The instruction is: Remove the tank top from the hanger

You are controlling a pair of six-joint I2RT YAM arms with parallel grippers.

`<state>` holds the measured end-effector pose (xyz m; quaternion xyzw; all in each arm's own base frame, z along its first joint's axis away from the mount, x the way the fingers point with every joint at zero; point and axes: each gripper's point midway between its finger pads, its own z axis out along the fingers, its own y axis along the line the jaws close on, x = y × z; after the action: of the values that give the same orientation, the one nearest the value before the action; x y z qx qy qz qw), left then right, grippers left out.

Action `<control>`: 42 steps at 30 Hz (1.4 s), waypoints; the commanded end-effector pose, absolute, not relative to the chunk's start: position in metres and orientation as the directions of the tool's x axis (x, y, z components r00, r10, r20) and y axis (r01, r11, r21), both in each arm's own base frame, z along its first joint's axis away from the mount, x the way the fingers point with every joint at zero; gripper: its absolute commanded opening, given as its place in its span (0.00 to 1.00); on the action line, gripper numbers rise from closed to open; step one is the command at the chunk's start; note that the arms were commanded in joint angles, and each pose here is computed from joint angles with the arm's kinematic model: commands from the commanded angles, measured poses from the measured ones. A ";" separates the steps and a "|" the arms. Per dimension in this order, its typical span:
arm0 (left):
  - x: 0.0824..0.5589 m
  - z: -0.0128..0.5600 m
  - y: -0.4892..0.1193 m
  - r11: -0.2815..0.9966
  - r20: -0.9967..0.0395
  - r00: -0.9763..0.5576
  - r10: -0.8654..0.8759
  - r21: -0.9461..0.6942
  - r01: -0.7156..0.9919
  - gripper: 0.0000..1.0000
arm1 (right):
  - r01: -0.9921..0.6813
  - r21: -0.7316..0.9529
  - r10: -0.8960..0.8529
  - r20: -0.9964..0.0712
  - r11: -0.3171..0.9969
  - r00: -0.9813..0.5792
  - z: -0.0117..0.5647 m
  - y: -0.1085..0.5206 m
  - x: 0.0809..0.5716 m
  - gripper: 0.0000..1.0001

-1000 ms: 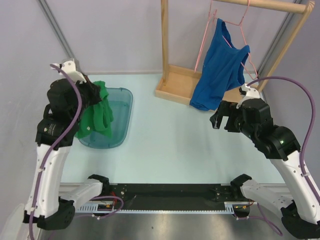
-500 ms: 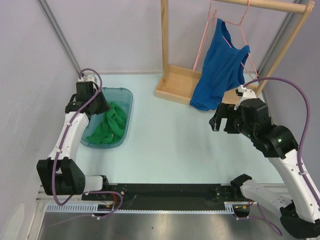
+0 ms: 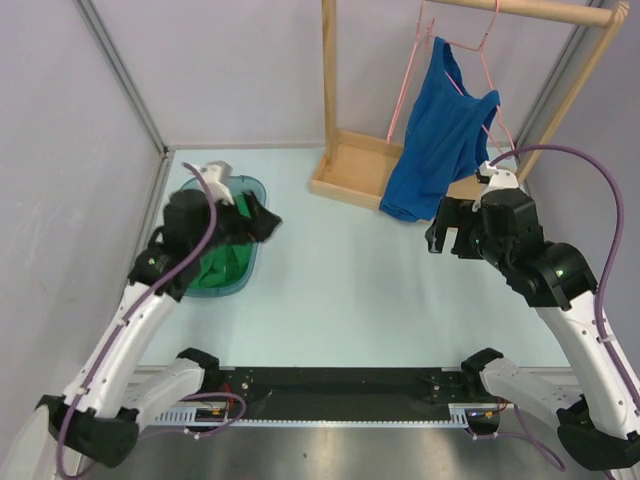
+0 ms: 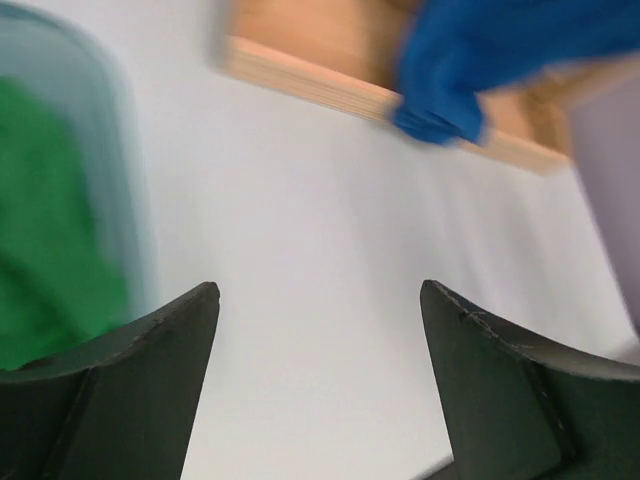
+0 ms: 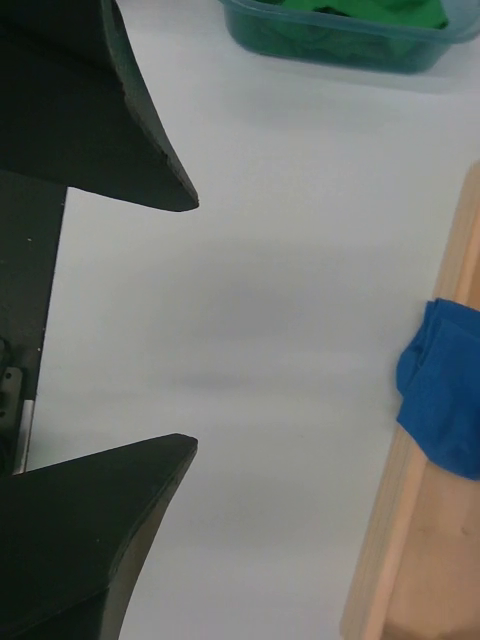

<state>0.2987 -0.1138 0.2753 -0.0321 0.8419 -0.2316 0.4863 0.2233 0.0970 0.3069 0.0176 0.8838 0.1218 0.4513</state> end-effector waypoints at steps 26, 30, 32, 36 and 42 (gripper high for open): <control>-0.007 0.208 -0.443 0.347 -0.711 -0.642 0.287 -0.548 0.762 0.84 | 0.100 0.262 0.278 -0.939 0.960 -0.205 0.437 -0.036 0.377 1.00; -0.005 0.201 -0.438 0.368 -0.710 -0.639 0.297 -0.533 0.762 0.84 | -0.018 0.317 0.310 -0.935 0.948 -0.171 0.449 -0.021 0.391 1.00; -0.005 0.201 -0.438 0.367 -0.708 -0.639 0.301 -0.533 0.763 0.85 | -0.084 0.330 0.318 -0.939 0.940 -0.129 0.459 -0.013 0.397 1.00; -0.004 0.206 -0.437 0.362 -0.720 -0.622 0.306 -0.517 0.776 0.85 | -0.174 0.333 0.317 -0.941 0.927 -0.116 0.463 -0.001 0.408 0.97; -0.001 0.207 -0.433 0.374 -0.728 -0.616 0.300 -0.504 0.778 0.86 | -0.235 0.298 0.285 -0.955 0.925 -0.089 0.472 0.005 0.426 0.97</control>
<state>-0.0064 -0.4309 0.1743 0.3505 0.8018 -0.4196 0.2412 0.4129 -0.0057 0.4458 0.0609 0.7423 0.1738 0.6443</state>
